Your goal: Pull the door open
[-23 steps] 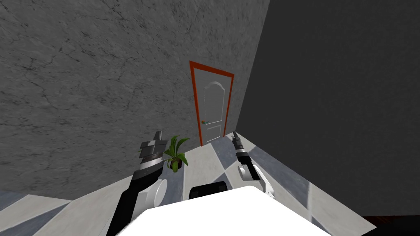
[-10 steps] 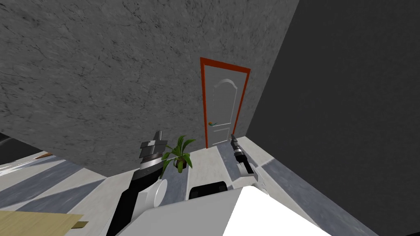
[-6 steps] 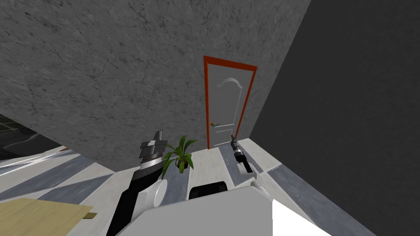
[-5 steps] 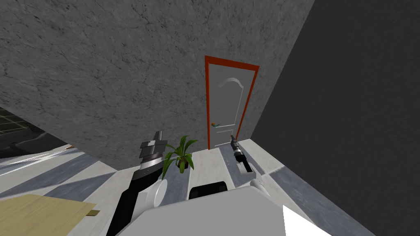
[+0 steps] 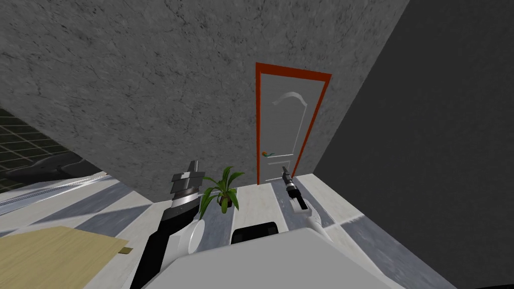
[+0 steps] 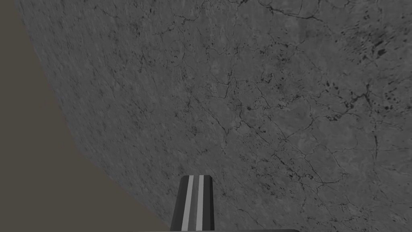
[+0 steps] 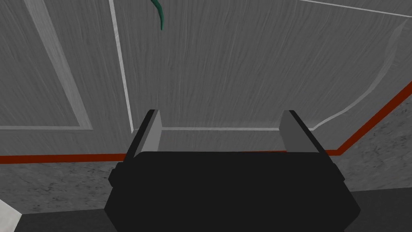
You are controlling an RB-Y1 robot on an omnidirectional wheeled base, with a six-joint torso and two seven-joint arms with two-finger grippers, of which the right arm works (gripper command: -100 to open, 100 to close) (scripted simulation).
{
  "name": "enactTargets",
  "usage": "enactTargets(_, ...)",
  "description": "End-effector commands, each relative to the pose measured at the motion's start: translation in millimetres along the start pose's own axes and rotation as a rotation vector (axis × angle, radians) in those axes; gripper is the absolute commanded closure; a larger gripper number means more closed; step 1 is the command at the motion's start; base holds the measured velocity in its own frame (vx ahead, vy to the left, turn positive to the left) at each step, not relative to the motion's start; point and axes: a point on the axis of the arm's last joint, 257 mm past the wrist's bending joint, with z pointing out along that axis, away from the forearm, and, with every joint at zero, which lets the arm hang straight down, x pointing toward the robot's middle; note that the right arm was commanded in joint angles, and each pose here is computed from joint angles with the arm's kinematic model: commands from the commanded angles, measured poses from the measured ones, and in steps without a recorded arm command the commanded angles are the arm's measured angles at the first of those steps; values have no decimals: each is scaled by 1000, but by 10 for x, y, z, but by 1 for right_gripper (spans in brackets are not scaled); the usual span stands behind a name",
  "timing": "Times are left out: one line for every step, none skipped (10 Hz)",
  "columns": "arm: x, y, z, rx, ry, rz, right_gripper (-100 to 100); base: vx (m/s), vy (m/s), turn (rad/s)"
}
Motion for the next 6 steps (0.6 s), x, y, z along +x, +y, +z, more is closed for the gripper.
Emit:
enactTargets(-34,-103,13,17,-3,4,-100,78,6,156)
enactTargets(-54,-137,35,21,-5,6,-100,97,2,171)
enactTargets(-57,-172,22,29,-5,6,-100,70,-12,31)
enactTargets(-80,-235,31,40,-8,8,-100,64,-7,69)
enactTargets(-103,-283,44,48,-10,10,-100,70,-8,133)
enactTargets(-127,-347,46,60,-14,12,-100,86,-18,141)
